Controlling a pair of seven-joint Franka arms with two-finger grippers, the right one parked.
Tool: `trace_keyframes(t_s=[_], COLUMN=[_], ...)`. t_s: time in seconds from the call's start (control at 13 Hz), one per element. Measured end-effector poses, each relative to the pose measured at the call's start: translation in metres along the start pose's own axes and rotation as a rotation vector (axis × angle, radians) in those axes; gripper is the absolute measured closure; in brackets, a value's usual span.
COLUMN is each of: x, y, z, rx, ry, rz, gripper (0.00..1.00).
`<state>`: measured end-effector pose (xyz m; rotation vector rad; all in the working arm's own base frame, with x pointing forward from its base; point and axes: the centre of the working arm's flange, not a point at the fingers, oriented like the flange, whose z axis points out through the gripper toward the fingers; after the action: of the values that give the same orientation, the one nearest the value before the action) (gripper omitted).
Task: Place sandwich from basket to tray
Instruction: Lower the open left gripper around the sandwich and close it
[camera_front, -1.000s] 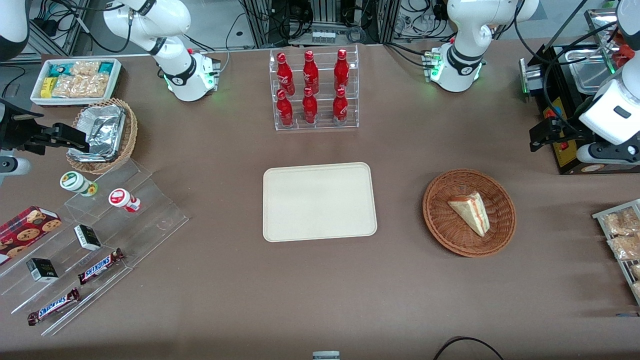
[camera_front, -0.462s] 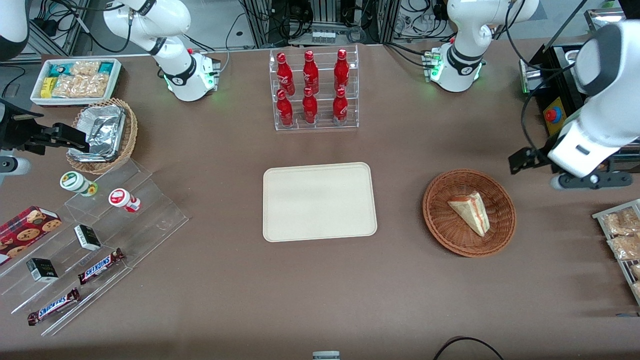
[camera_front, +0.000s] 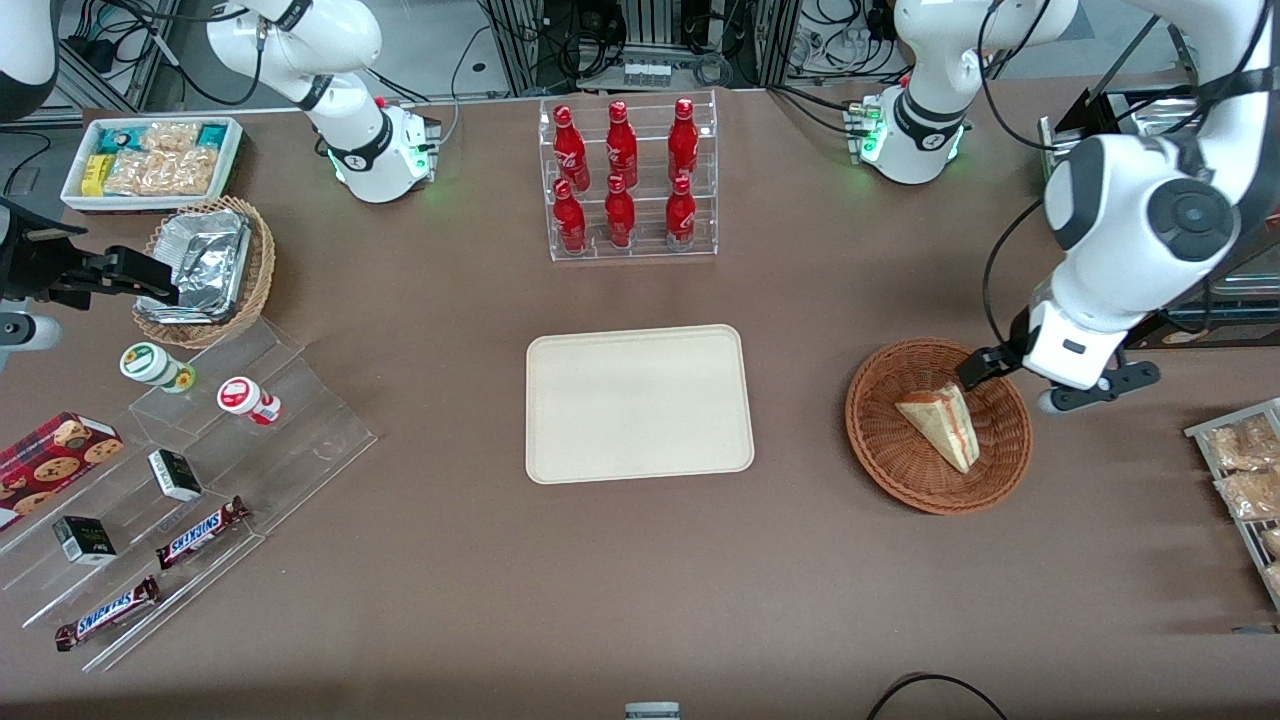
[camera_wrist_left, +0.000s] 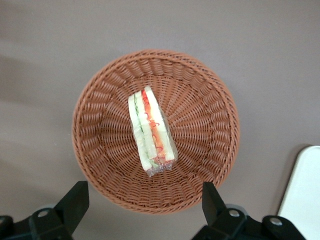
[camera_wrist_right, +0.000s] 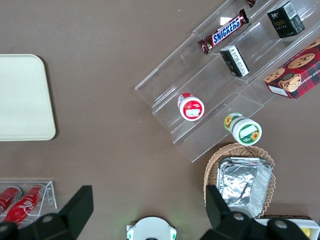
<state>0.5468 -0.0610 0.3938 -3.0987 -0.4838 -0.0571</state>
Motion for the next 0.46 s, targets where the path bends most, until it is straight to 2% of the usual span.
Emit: trace_keyframes(t_s=[0.46], x=[-0.011], y=[-0.005], z=[0.059], rx=[-0.015], ry=[0.018], rz=[-0.099], gripper=[0.0])
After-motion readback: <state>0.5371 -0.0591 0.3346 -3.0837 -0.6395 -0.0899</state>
